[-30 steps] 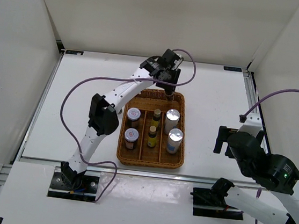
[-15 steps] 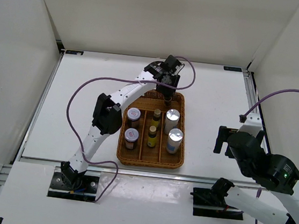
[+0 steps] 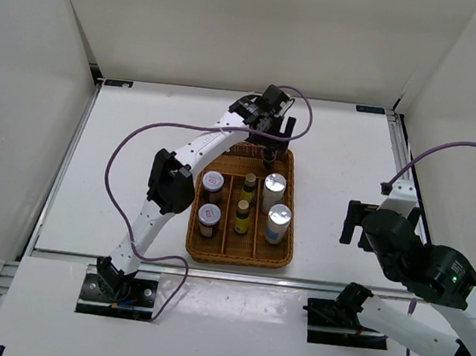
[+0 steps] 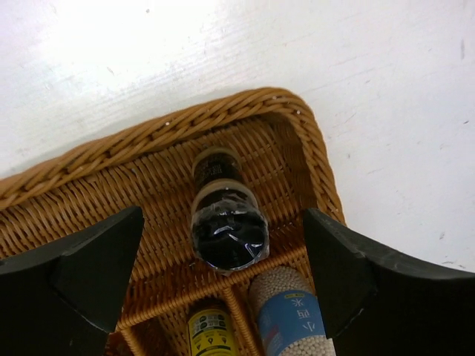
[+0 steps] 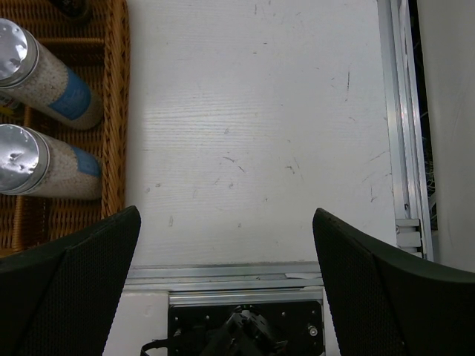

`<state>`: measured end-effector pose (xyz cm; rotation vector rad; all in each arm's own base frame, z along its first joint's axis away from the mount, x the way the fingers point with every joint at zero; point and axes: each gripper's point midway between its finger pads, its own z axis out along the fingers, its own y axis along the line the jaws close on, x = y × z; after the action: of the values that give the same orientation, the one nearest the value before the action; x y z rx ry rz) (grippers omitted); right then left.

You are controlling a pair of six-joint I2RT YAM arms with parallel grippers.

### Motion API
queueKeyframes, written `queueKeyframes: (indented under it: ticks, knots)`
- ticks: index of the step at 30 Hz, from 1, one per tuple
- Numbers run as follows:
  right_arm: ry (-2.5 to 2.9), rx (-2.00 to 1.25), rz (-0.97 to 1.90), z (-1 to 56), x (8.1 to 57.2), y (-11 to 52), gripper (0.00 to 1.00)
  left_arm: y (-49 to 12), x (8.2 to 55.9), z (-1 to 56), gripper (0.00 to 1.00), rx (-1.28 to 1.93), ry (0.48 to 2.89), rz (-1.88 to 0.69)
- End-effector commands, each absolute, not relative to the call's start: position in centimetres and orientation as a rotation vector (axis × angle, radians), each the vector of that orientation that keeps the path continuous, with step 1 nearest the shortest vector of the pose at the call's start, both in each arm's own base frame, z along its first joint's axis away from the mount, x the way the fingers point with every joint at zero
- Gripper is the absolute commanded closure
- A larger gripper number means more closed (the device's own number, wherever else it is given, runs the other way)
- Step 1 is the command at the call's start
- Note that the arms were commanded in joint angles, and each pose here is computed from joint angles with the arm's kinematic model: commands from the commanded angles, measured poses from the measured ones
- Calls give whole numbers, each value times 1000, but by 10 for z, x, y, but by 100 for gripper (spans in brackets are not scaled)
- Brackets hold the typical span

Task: Organize the condiment bottles

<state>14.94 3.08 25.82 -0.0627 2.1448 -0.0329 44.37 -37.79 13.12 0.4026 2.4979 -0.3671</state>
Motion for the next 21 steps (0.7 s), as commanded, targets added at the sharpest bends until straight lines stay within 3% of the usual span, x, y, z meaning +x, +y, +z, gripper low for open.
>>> queueKeyframes:
  ticks: [1, 5, 6, 9, 14, 21]
  knots:
    - [2121, -48, -6, 263, 152, 33, 0, -381, 449, 210, 0, 377, 2327, -430]
    - [2121, -48, -6, 263, 152, 33, 0, -352, 446, 267, 0, 315, 2221, -350]
    - [2121, -48, -6, 263, 152, 33, 0, -329, 444, 299, 0, 258, 2165, -322]
    - [2121, -48, -6, 263, 152, 33, 0, -276, 431, 321, 0, 147, 2167, -283]
    - [2115, -44, 2, 264, 151, 32, 0, -188, 413, 268, 0, -3, 2312, -140]
    - [2109, -49, 4, 265, 152, 33, 0, -139, 383, 188, 0, -138, 2483, -122]
